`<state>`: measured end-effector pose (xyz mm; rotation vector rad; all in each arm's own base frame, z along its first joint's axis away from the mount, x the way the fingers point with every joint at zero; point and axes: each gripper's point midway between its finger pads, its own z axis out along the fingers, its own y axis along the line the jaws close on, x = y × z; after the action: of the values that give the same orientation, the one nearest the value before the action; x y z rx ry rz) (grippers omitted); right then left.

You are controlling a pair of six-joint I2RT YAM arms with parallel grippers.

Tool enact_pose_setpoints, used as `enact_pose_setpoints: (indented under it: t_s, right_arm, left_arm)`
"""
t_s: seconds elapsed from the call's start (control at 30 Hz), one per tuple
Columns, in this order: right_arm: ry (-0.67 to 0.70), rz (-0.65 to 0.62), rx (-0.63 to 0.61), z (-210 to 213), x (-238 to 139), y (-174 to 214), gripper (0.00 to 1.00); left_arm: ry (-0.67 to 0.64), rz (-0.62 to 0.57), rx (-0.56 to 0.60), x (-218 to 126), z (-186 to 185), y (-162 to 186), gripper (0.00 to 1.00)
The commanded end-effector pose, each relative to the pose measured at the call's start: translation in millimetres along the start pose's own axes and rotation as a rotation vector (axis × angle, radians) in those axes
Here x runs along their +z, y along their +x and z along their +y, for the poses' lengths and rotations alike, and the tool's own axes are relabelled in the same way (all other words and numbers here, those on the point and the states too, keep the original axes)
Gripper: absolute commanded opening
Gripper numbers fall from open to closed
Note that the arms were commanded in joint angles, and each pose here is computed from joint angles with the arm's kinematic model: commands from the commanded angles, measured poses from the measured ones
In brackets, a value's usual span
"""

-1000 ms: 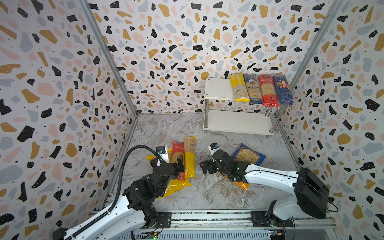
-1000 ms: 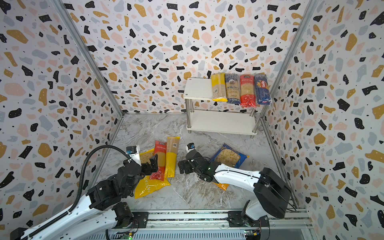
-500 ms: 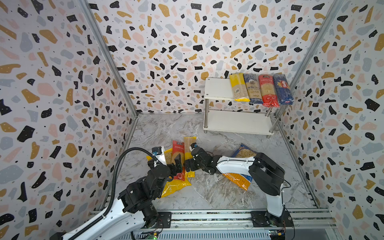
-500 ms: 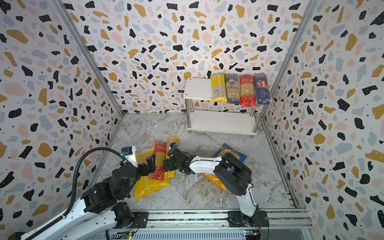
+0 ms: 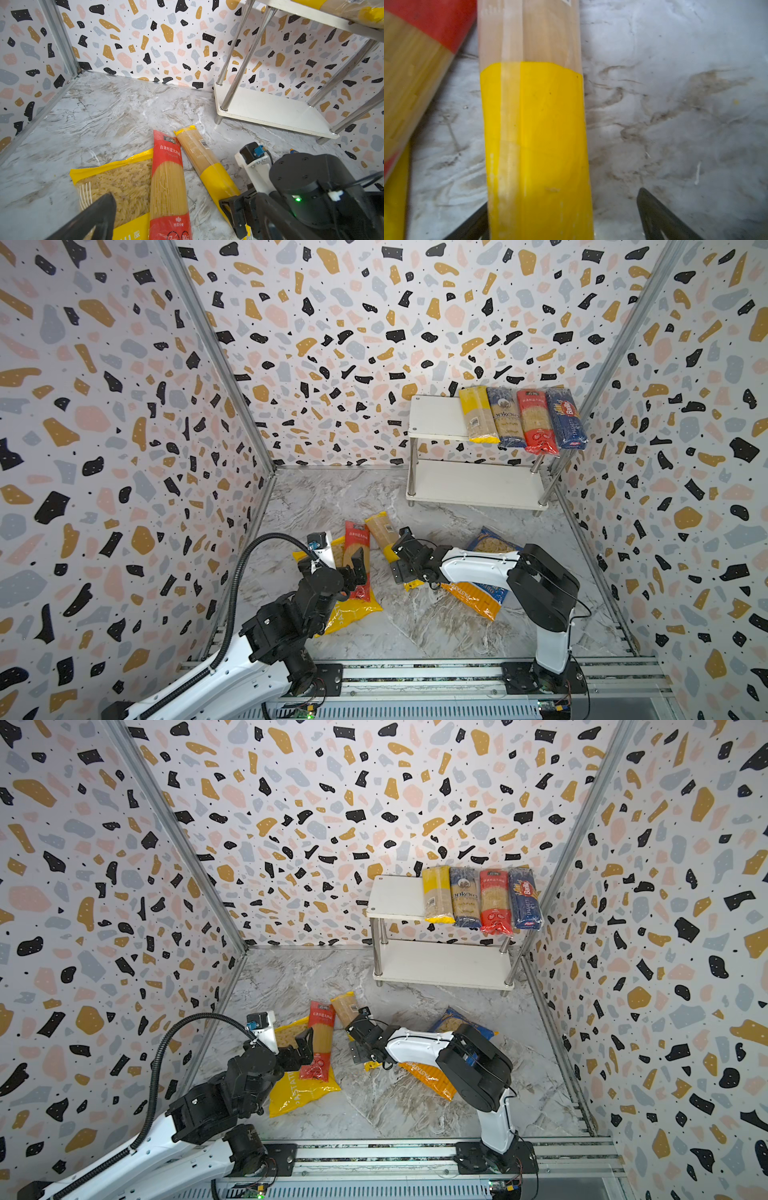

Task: Place and organize the pasta boxes and bags onto the shelf
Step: 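Grasp the second yellow-banded spaghetti pack with the right gripper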

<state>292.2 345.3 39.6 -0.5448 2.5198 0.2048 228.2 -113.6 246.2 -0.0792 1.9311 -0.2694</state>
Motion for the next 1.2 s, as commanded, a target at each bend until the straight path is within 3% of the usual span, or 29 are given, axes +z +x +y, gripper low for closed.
enact_pose_setpoints:
  t_s: [0.0, 0.23, 0.4, 0.43, 0.57, 0.67, 0.77, 0.83, 1.17]
  right_arm:
    - [-0.070, -0.002, -0.042, 12, -9, 4, 0.97]
    - [-0.132, 0.015, -0.073, 26, 2, 23, 0.97]
    - [-0.089, 0.016, -0.078, 19, 14, 31, 0.93]
    - [-0.079, 0.023, -0.080, 17, 16, 33, 0.89]
    - [-0.050, 0.058, -0.069, 10, 22, 44, 0.46]
    - [-0.082, 0.067, -0.064, 11, 16, 50, 0.29]
    - [-0.143, 0.047, -0.051, 16, 1, 49, 0.17]
    - [-0.175, 0.027, -0.038, 18, -11, 47, 0.03]
    - [-0.298, -0.133, 0.002, 23, -92, 4, 0.00]
  left_arm:
    - [0.018, -0.031, -0.006, 0, -6, -11, 0.99]
    - [0.021, -0.033, -0.021, -2, -3, -9, 0.99]
    - [0.022, -0.035, -0.031, -2, -2, -7, 0.99]
    - [0.023, -0.035, -0.033, -2, -3, -7, 0.99]
    - [0.023, -0.029, -0.034, -2, -3, -7, 0.99]
    - [0.026, -0.031, -0.037, -3, -3, -8, 1.00]
    - [0.029, -0.039, -0.046, -5, -2, -10, 0.99]
    - [0.030, -0.044, -0.051, -6, -2, -12, 0.99]
    - [0.043, -0.046, -0.061, -7, -5, -15, 0.99]
